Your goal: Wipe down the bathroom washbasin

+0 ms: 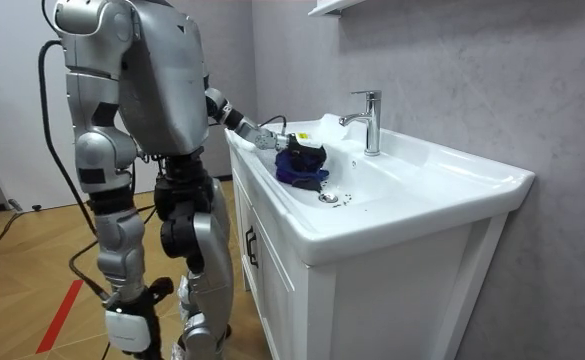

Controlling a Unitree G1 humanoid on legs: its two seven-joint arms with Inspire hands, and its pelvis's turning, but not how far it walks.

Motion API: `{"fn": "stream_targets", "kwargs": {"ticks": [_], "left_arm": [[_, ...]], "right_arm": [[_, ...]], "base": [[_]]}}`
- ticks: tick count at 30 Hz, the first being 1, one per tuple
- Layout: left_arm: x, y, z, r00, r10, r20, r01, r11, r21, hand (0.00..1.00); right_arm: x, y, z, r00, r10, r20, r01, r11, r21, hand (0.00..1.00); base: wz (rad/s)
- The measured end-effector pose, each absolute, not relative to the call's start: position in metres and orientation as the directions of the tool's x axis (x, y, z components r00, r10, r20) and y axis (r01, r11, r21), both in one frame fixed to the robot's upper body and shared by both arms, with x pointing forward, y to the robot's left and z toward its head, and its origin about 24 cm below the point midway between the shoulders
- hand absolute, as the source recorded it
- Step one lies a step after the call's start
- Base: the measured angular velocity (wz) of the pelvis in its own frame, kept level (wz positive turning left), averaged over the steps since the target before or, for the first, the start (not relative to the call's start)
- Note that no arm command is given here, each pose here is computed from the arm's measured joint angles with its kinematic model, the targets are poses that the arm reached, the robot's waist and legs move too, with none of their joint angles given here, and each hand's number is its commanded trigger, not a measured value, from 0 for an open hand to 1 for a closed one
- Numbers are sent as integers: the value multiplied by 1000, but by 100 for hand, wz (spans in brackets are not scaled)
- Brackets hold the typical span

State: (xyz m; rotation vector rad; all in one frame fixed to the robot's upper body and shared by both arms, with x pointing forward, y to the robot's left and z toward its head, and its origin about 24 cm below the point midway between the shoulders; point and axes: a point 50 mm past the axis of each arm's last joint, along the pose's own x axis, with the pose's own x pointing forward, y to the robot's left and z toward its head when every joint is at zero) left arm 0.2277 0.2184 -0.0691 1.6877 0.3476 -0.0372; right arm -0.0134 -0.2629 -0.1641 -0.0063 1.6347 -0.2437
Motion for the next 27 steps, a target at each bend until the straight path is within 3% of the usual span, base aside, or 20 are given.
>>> {"fn": "stream_targets", "kwargs": {"ticks": [5, 12, 20, 27], "left_arm": [[241, 218, -67, 953, 204, -226, 252, -113, 961, 100], [266, 221, -59, 951, 207, -230, 261, -137, 956, 100], [285, 227, -44, 953, 241, -184, 215, -107, 971, 100], [301, 216, -36, 945, 282, -165, 180, -28, 983, 100]], "right_arm": [[-10, -267, -163, -81, -173, -982, 141, 973, -183, 0], [18, -274, -161, 8, -182, -983, 173, 969, -178, 0], [36, -274, -160, 46, -198, -979, 149, 970, -190, 0], [49, -272, -159, 62, -201, -978, 112, 975, -193, 0]], "base": [[-21], [-11], [1], [1]]}}
